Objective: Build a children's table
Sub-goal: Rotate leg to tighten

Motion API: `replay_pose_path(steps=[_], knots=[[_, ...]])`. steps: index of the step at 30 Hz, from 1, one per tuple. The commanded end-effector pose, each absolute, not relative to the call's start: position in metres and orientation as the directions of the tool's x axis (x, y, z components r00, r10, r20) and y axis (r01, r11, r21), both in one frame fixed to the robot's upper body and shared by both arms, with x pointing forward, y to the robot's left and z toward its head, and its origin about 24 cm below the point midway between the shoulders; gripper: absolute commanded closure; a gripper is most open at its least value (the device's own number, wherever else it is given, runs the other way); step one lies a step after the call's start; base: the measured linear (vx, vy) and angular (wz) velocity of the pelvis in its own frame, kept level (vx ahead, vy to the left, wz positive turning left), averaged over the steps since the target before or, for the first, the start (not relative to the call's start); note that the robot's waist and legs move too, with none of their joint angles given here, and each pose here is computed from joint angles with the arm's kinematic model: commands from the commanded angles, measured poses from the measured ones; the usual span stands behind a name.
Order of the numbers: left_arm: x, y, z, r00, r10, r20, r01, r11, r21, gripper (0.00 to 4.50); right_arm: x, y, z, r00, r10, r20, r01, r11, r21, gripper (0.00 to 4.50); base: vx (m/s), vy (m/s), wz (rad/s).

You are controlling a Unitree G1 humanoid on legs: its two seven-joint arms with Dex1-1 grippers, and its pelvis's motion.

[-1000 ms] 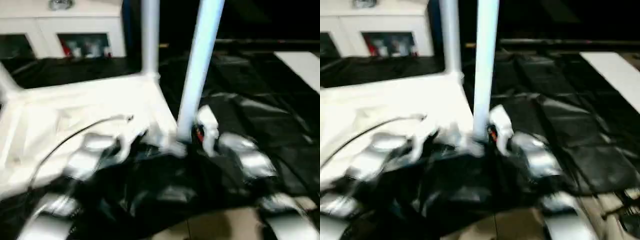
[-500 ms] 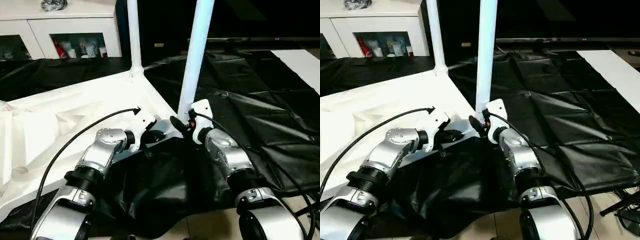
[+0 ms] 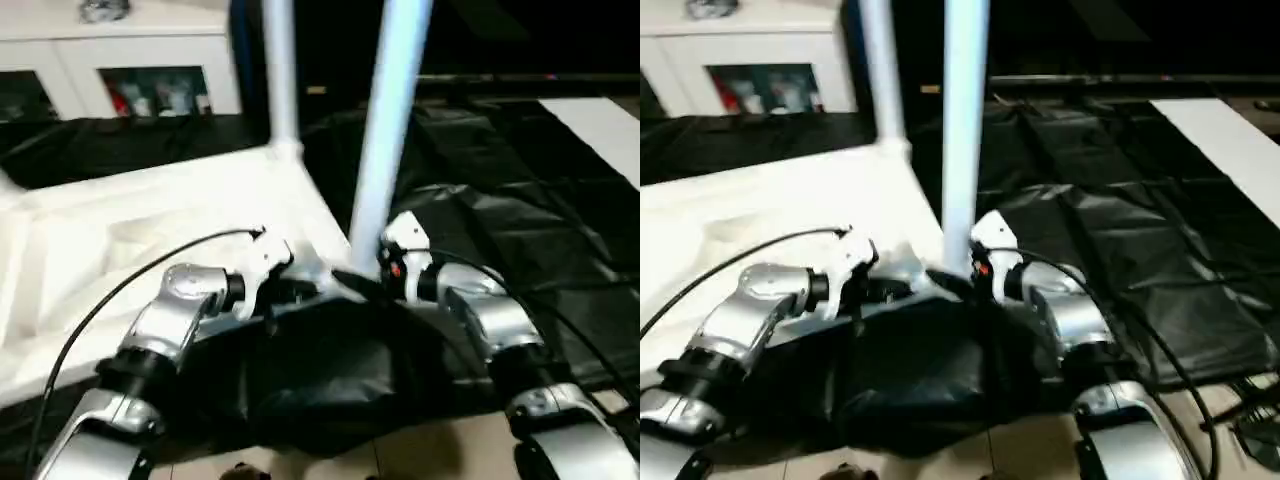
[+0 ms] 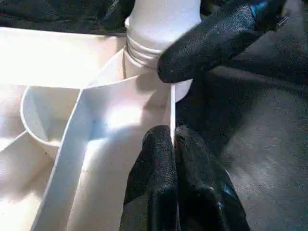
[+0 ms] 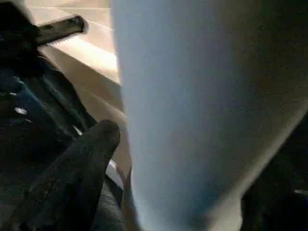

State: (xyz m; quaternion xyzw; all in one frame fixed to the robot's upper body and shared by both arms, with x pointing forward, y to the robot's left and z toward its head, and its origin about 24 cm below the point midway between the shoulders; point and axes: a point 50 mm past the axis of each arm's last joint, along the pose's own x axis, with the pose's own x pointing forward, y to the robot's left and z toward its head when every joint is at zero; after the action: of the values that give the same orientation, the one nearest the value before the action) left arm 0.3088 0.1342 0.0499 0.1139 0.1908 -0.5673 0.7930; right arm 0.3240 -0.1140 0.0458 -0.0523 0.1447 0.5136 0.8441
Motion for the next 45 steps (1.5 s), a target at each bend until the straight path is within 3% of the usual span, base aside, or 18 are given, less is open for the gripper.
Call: replay_pose_path(steps=[1, 5, 8, 20, 26, 30, 34, 37, 38, 42, 43, 45], knots=[[0.304, 0.124, 0.065, 0.200, -0.915, -0.350, 0.975, 0.220, -0.017, 4.50, 0.314, -0.109, 0.047, 0.318, 0.901, -0.295, -0.930, 0.357, 0.091, 0.70, 0.000, 0.000, 0.00], [0.297, 0.133, 0.062, 0.144, -0.913, -0.381, 0.983, 0.175, -0.048, 4.50, 0.307, -0.117, 0.052, 0.248, 0.926, -0.284, -0.953, 0.286, 0.103, 0.70, 0.000, 0.000, 0.00], [0.294, 0.140, 0.061, 0.132, -0.910, -0.393, 0.984, 0.169, -0.060, 4.50, 0.302, -0.121, 0.054, 0.194, 0.938, -0.288, -0.964, 0.236, 0.119, 1.04, 0.000, 0.000, 0.00], [0.286, 0.144, 0.059, 0.089, -0.907, -0.411, 0.986, 0.139, -0.094, 4.50, 0.294, -0.121, 0.051, 0.144, 0.941, -0.305, -0.967, 0.199, 0.156, 1.90, 0.000, 0.000, 0.00], [0.304, 0.134, 0.063, 0.250, -0.894, -0.371, 0.960, 0.278, -0.023, 4.50, 0.302, -0.111, 0.042, 0.290, 0.909, -0.299, -0.930, 0.342, 0.138, 1.96, 0.000, 0.000, 0.00], [0.321, 0.119, 0.069, 0.382, -0.863, -0.331, 0.917, 0.398, 0.021, 4.50, 0.319, -0.097, 0.030, 0.529, 0.791, -0.307, -0.798, 0.587, 0.136, 2.02, 0.000, 0.000, 0.00], [0.335, 0.109, 0.071, 0.498, -0.805, -0.322, 0.860, 0.507, 0.059, 4.50, 0.331, -0.086, 0.025, 0.670, 0.669, -0.322, -0.657, 0.736, 0.163, 2.04, 0.000, 0.000, 0.00], [0.340, 0.105, 0.072, 0.530, -0.786, -0.318, 0.839, 0.540, 0.062, 4.50, 0.334, -0.082, 0.023, 0.702, 0.630, -0.333, -0.612, 0.772, 0.171, 2.04, 0.000, 0.000, 0.00], [0.347, 0.097, 0.074, 0.584, -0.755, -0.298, 0.802, 0.594, 0.067, 4.50, 0.338, -0.068, 0.023, 0.735, 0.588, -0.339, -0.565, 0.806, 0.173, 2.04, 0.000, 0.000, 0.00], [0.348, 0.090, 0.076, 0.590, -0.758, -0.280, 0.799, 0.598, 0.064, 4.50, 0.339, -0.053, 0.025, 0.735, 0.596, -0.325, -0.576, 0.801, 0.165, 2.04, 0.000, 0.000, 0.00], [0.348, 0.089, 0.076, 0.584, -0.763, -0.278, 0.803, 0.592, 0.064, 4.50, 0.339, -0.051, 0.027, 0.729, 0.609, -0.314, -0.591, 0.791, 0.161, 1.48, 0.000, 0.000, 0.00], [0.341, 0.089, 0.074, 0.535, -0.803, -0.262, 0.840, 0.540, 0.057, 4.50, 0.338, -0.048, 0.029, 0.685, 0.670, -0.288, -0.645, 0.741, 0.190, 1.34, 0.000, 0.000, 0.00]])
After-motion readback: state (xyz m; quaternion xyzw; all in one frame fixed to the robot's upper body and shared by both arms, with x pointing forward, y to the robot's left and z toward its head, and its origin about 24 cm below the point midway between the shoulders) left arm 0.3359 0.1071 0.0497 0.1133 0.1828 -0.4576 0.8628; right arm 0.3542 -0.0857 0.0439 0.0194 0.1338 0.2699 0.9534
